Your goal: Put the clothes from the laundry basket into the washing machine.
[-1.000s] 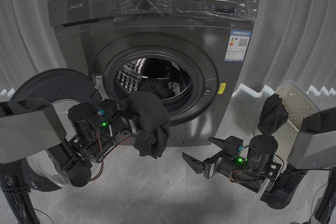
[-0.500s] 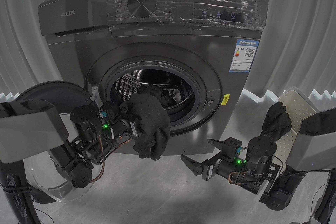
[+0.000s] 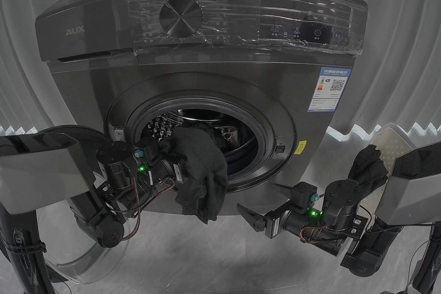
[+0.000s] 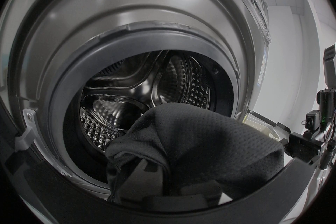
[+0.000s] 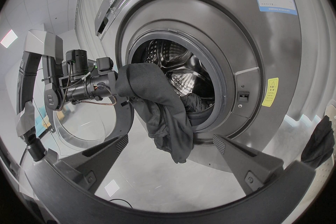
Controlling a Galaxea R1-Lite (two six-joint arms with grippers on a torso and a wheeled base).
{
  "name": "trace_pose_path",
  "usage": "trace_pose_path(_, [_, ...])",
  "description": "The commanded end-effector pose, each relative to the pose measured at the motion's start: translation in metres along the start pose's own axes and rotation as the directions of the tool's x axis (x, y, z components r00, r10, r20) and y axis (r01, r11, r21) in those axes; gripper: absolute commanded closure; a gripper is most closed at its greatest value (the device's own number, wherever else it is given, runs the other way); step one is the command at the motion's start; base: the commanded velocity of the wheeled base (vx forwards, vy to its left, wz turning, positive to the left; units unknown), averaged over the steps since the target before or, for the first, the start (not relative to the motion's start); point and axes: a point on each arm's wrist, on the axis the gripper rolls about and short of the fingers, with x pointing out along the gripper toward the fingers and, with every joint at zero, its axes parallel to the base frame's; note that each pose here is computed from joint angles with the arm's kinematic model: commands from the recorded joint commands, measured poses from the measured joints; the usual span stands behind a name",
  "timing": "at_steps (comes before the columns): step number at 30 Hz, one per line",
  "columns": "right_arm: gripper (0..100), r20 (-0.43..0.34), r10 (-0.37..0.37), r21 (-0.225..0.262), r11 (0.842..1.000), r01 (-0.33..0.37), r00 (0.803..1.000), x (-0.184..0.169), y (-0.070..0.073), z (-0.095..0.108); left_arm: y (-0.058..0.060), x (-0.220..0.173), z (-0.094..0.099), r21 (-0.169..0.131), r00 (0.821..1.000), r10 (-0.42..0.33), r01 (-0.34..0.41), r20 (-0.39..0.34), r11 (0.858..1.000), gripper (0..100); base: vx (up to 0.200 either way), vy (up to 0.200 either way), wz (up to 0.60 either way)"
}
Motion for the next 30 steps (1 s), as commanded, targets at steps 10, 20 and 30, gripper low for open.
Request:
trace_pose_path(10, [0,-0.009,0.017,-0.001,1.0,-0.017,1.0,-0.001,0.006,-0.002,0.01,0.07,-0.032,0.05,0.995,0.045,-0.049,0.088,0.998,100,0.0,0.0,0.0])
trace_pose_path(20, [0,-0.02,0.022,-0.005,1.0,-0.022,1.0,-0.004,0.007,-0.005,0.03,0.138,-0.057,0.026,0.988,0.105,-0.109,0.116,0.994,100,0.0,0.0,0.0])
trace_pose_path(30, [0,-0.033,0.026,-0.005,1.0,-0.026,0.999,-0.003,0.008,-0.008,0.034,0.182,-0.052,-0.034,0.974,0.169,-0.166,0.149,0.986,100,0.0,0.0,0.0])
